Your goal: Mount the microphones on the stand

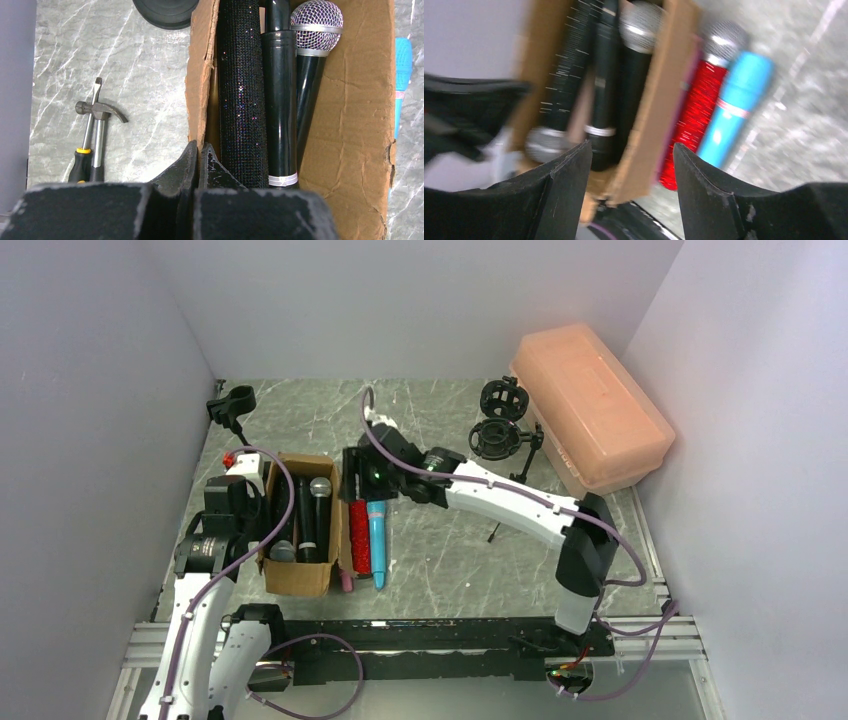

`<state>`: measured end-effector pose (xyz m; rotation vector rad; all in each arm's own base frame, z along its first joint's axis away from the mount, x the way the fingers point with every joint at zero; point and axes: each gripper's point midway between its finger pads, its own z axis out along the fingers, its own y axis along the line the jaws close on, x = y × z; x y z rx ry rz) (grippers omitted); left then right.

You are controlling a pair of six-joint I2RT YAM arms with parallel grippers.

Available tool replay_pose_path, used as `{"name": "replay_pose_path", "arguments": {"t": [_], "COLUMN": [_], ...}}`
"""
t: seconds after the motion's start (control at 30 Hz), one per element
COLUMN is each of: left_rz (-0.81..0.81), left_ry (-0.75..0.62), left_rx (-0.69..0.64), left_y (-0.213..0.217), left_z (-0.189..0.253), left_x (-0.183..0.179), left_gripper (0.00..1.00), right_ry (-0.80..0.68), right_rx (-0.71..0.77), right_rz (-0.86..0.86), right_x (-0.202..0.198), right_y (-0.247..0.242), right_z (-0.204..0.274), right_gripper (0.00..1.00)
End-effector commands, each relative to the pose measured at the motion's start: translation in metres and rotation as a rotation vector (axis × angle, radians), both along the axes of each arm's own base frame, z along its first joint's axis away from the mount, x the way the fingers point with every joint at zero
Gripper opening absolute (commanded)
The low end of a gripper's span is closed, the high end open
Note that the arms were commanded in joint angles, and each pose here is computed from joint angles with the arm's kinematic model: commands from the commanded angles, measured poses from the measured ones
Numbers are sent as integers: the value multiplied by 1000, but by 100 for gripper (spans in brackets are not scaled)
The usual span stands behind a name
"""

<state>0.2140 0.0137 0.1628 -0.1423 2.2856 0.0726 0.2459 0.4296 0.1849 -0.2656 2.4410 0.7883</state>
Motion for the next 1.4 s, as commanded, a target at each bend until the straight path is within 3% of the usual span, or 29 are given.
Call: {"name": "replay_pose_path", "arguments": {"t": [0.0,0.2,0.4,1.1,1.37], "left_rz": [1,5,0,-41,-52], "left_ry": [-152,-161,-169,-201,-207], "left_rx": [-2,3,-2,-55,-72], "left_y": [0,1,0,-12,-16], "left_z": [43,47,51,55,58], "left_x": [16,16,16,16,16], "left_gripper": [0,0,0,0,0], "right_ry": [-19,129,226,389,340], "right_rx": [152,243,245,258,264], "right_rz": [89,230,273,249,199], "right_x": [-9,-28,-34,-46,-35], "right_y": [36,97,130,168,172], "right_z": [57,51,31,-29,-29], "right_gripper": [63,63,62,61,48]}}
